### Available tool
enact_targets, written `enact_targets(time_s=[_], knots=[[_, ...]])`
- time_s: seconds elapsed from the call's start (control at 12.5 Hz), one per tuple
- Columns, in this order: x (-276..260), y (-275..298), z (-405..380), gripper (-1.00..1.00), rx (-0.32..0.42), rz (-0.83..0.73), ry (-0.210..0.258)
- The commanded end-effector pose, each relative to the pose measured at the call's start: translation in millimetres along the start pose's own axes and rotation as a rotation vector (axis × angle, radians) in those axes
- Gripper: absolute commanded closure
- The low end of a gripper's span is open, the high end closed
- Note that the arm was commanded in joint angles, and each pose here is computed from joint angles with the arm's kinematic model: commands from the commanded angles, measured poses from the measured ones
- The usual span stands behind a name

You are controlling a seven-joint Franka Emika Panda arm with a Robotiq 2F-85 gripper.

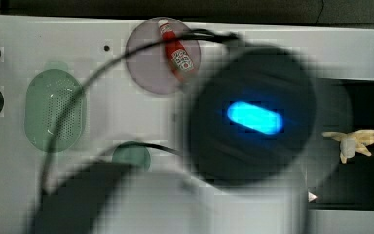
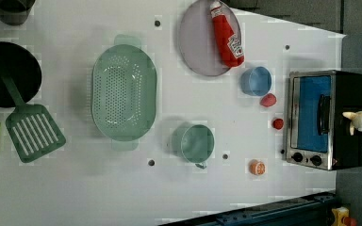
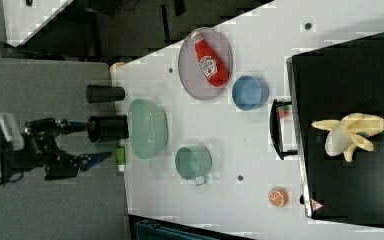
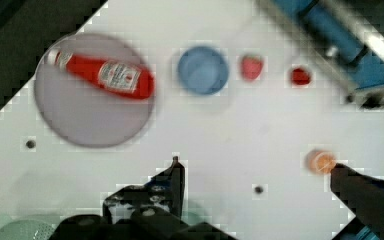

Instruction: Pick banana from table and place on oven.

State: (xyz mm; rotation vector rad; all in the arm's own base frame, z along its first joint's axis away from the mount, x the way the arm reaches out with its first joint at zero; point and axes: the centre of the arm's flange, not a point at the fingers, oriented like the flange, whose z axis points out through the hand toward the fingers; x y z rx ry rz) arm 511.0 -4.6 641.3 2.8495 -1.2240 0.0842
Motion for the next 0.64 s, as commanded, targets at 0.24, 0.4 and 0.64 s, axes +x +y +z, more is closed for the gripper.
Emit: enact_targets(time_s=[0.24,0.4,0.64], knots=[[7.1,-3.7,28.7,-1.0,-0.028,0.209,-0.03],[8.4,-3.2,29.9,-1.0,-0.03,0.211,-0.031],[7.8,-4.3,30.6,-1.0,-0.031,0.209,-0.032]])
